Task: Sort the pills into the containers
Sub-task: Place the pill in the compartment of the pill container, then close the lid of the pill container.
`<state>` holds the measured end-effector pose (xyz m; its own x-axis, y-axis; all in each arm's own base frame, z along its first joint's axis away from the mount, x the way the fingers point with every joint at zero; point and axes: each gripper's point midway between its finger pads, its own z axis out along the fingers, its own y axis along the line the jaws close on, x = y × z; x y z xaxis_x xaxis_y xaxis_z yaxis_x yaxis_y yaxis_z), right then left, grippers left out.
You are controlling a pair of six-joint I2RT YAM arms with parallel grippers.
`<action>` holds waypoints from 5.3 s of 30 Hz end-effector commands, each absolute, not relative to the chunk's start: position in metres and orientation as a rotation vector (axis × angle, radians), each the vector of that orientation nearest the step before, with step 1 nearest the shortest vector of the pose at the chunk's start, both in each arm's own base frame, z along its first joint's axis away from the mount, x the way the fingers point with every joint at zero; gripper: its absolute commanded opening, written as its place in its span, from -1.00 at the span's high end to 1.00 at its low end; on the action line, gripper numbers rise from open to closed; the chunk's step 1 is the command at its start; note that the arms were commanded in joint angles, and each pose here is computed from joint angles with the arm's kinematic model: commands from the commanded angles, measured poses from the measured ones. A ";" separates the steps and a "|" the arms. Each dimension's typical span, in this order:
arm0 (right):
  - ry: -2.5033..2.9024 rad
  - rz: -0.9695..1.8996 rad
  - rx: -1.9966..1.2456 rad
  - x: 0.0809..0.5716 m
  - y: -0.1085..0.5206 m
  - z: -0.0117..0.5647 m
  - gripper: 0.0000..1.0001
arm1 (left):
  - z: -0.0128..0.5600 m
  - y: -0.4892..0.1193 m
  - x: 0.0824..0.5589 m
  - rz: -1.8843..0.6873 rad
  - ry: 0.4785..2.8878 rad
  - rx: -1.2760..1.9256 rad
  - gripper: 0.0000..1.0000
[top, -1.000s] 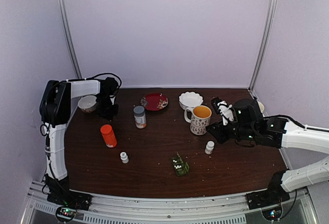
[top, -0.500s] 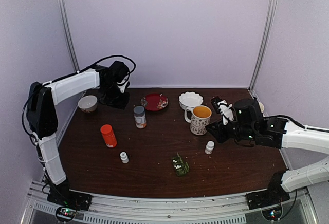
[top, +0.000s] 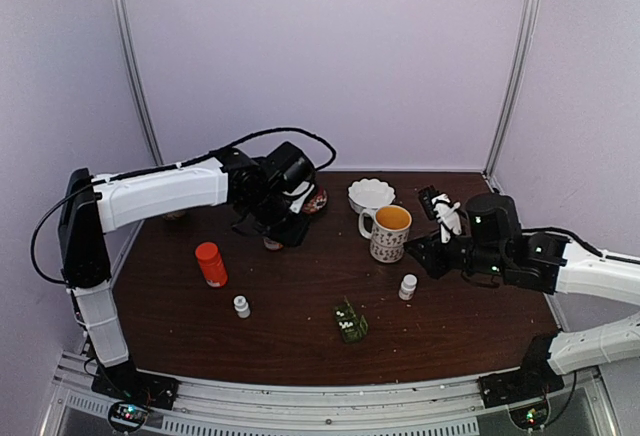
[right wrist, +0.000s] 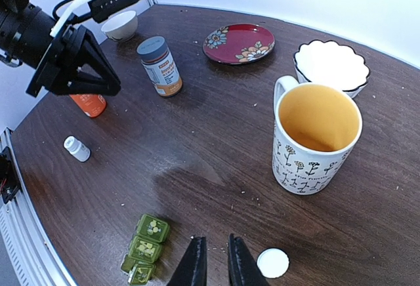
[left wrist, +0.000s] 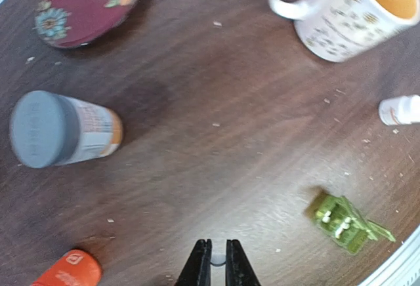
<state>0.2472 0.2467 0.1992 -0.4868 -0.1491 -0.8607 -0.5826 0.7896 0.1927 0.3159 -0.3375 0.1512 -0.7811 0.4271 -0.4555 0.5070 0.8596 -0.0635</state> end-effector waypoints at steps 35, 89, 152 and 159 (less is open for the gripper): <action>1.997 0.582 -0.520 0.238 0.229 0.205 0.73 | 0.062 -0.442 0.190 -0.576 2.680 0.927 0.83; 2.289 0.888 -0.896 0.211 0.324 0.122 0.76 | 0.051 -0.409 0.198 -0.536 2.645 0.757 1.00; 2.516 0.906 -0.891 0.210 0.360 0.041 1.00 | 0.079 -0.442 0.203 -0.894 2.494 0.740 1.00; 2.529 0.898 -0.894 0.208 0.358 0.039 1.00 | 0.093 -0.450 0.207 -0.944 2.429 0.740 1.00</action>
